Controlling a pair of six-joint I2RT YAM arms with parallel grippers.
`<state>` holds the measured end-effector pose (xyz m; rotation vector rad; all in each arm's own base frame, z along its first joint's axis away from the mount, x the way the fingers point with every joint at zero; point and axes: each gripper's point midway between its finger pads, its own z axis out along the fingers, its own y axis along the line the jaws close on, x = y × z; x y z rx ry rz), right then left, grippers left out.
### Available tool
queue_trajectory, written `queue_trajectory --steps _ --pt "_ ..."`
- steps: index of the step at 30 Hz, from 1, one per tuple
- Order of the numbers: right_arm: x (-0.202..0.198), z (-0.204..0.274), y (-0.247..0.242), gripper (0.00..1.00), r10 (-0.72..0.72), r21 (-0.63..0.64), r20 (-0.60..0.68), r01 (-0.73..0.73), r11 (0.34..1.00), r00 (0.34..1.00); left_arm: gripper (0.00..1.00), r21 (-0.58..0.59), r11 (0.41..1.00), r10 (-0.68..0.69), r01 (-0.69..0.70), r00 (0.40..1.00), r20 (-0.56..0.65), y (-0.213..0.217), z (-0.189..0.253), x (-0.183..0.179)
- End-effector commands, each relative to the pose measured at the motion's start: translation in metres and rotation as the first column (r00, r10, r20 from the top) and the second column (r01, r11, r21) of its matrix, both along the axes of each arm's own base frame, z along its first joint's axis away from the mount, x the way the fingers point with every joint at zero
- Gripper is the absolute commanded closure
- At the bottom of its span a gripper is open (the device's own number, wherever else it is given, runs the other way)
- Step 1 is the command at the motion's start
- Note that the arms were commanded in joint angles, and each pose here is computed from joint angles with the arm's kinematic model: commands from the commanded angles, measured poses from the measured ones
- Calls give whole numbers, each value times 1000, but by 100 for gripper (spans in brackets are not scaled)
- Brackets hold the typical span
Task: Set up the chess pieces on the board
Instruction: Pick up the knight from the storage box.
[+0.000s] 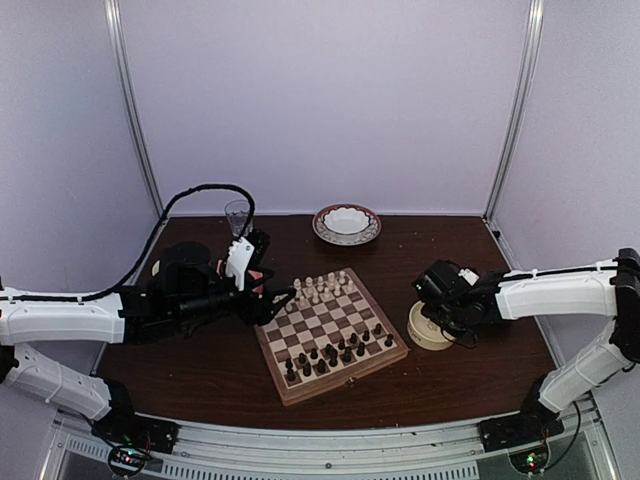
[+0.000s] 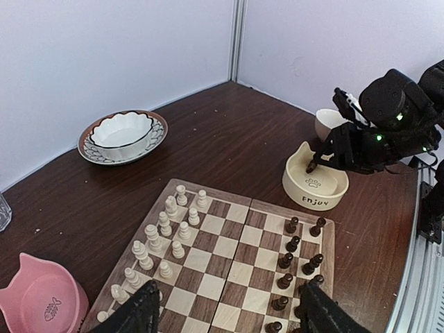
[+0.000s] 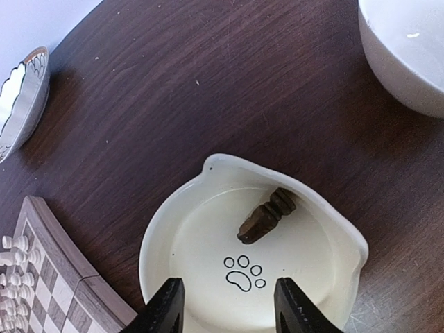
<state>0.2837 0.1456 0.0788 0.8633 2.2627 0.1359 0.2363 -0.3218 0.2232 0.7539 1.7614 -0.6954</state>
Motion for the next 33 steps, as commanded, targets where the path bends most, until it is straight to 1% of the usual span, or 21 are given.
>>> queue_trajectory --steps 1,3,9,18,20,22,25,28,30,33 --pt "12 -2 -1 52 -95 40 36 94 995 995 31 -38 999 25 -24 999 30 2 12 5" --pt "14 -8 -4 50 -120 31 34 119 992 992 31 -34 999 25 -24 999 31 2 12 6" --pt "24 -24 -16 50 -170 4 20 170 985 985 31 -28 999 23 -22 999 28 1 10 6" --pt "39 -51 -23 51 -179 6 -32 179 984 983 31 -17 1000 18 -17 1000 23 -1 8 6" --pt "41 -58 -24 53 -181 3 -48 181 983 982 31 -14 1000 15 -15 1000 22 -2 8 6" --pt "43 -62 -24 59 -176 -1 -61 177 984 982 31 -11 1000 12 -12 1000 19 -2 7 6" --pt "44 -63 -22 73 -164 -5 -66 165 986 984 31 -11 1000 13 -12 1000 19 -2 7 7" --pt "44 -61 -21 84 -143 -7 -67 143 990 987 31 -9 1000 8 -8 1000 17 -3 6 6" --pt "44 -58 -19 88 -120 -7 -66 120 993 991 31 -9 1000 9 -9 1000 16 -3 6 6" --pt "45 -48 -15 89 -63 -19 -68 62 998 996 31 -8 1000 7 -7 1000 15 -3 6 6"
